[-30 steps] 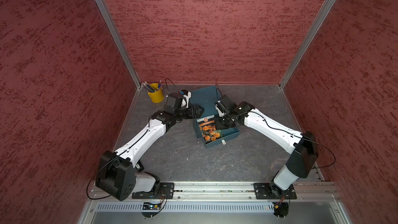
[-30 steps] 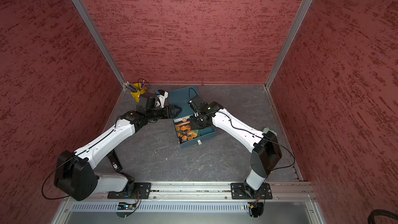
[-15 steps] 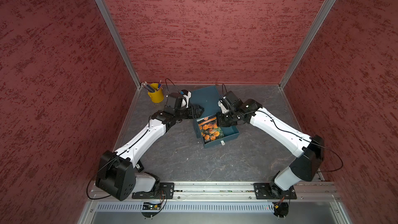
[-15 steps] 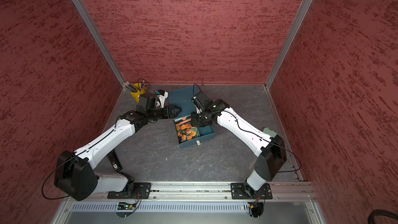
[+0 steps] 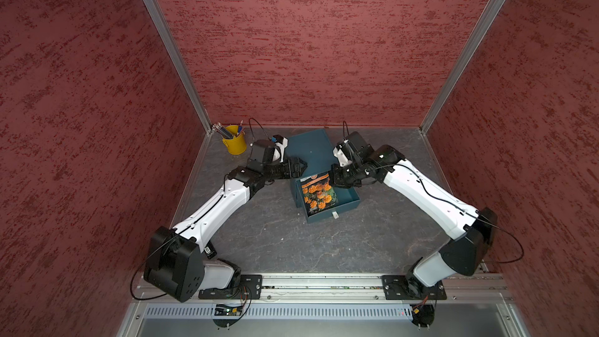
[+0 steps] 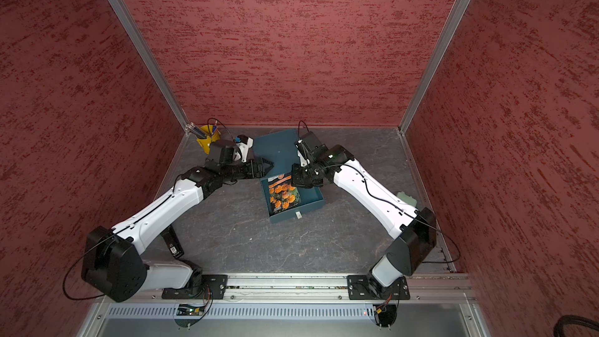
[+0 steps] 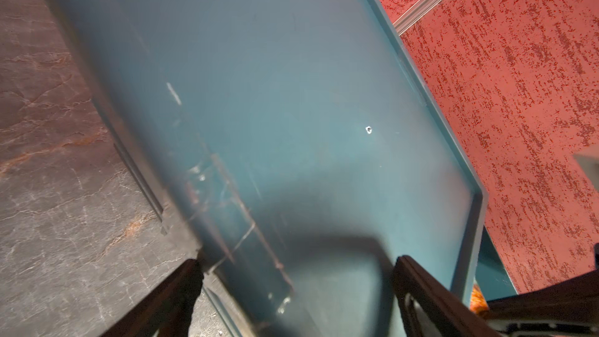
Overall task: Take the seed bags out of the drawer
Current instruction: Adjust the seed packet in the drawer.
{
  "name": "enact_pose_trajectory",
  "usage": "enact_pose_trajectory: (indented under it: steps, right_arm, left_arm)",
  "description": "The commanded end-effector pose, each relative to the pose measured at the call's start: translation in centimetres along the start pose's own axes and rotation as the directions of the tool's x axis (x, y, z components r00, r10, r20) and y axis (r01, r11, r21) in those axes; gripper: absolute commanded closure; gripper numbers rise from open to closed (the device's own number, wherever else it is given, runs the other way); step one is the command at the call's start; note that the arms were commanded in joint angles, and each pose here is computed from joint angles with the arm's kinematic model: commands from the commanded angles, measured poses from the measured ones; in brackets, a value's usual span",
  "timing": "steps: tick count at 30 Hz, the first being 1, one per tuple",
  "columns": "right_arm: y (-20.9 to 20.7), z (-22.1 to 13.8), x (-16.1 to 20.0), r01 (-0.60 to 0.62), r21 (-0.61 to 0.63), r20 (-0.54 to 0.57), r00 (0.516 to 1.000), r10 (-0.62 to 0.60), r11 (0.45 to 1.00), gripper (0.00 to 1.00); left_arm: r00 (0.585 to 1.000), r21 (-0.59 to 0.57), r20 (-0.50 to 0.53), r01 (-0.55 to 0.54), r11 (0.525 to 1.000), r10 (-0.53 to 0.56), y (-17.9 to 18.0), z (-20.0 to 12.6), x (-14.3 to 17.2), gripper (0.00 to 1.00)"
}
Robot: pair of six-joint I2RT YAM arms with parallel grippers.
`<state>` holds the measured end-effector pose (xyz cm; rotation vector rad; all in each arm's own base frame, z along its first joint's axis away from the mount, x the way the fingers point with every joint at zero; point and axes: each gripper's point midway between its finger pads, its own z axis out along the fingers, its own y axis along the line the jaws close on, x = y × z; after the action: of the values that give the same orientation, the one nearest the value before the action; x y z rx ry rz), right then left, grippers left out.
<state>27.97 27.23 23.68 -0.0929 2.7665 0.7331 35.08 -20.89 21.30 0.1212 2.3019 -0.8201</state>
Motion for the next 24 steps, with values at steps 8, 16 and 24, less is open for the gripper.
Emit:
enact_pose_trajectory:
  steps: [8,16,24]
  right_arm:
    - [2.0,-4.3,-0.5,-0.026,-0.108,0.029,0.999,0.029,0.994,1.00]
    - [1.8,-5.6,0.9,-0.038,-0.114,0.006,0.999,0.039,0.993,1.00]
    - [1.2,-7.0,1.9,-0.056,-0.111,0.021,0.998,0.059,0.992,1.00]
  left_arm:
    - [0.998,-0.049,-0.069,-0.013,0.999,0.010,1.2,0.6,1.7,0.05]
    - [0.997,-0.054,-0.071,-0.015,0.998,0.011,1.1,0.6,1.7,0.05]
    - [0.998,-0.059,-0.066,-0.019,0.998,0.015,0.9,0.6,1.5,0.05]
